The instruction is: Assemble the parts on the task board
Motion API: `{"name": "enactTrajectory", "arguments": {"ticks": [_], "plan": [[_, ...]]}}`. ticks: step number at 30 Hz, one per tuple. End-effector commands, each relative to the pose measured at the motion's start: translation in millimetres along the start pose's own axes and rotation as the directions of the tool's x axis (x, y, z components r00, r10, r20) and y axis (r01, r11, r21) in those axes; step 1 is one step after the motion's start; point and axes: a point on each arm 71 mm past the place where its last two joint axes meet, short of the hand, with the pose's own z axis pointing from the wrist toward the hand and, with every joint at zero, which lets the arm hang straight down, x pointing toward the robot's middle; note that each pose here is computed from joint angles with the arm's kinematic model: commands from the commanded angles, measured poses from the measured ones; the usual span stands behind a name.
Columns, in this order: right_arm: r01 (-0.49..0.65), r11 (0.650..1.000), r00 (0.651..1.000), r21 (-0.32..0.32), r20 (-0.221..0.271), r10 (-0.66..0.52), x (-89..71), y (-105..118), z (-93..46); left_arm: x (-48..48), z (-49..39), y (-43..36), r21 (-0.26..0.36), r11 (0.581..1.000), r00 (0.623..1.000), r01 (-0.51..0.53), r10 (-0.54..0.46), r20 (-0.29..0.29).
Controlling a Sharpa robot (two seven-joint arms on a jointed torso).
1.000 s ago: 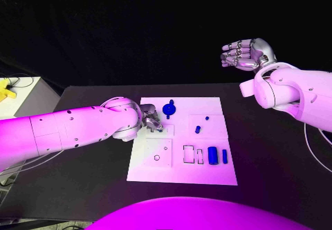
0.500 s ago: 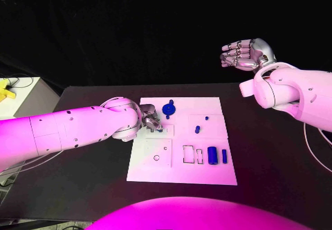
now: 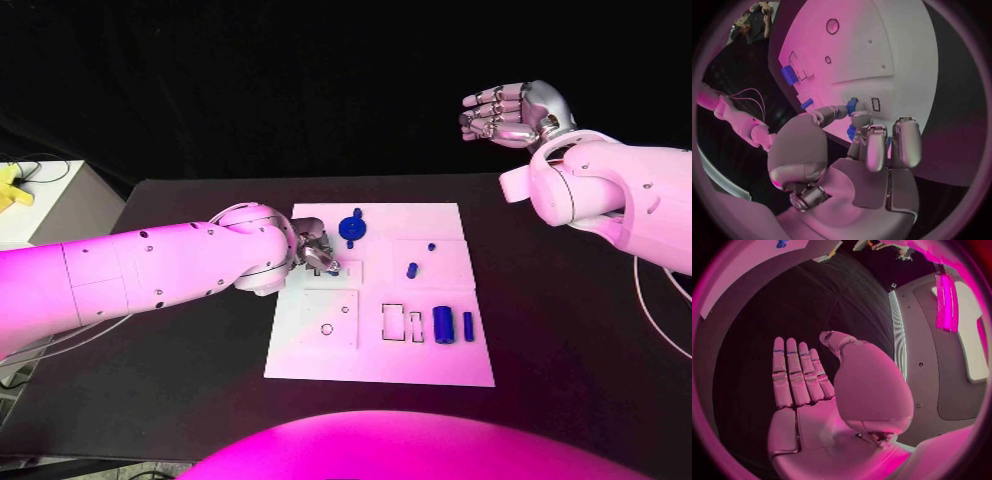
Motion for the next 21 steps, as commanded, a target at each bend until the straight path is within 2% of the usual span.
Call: {"name": "enactTrajectory", "arguments": {"ticks": [1, 21], "plan": [[-0.004, 1.000, 1.000, -0.005, -0.020, 0.004, 1.7, 0.7, 0.4, 2.4, -0.1, -2.0, 0.007, 1.000, 1.000, 0.001, -0.001, 0.005], [-0.005, 1.000, 1.000, -0.001, -0.024, 0.005, 2.2, 0.2, 0.8, 2.0, 0.1, -1.8, 0.006, 1.000, 1.000, 0.002, -0.002, 0.008]]}}
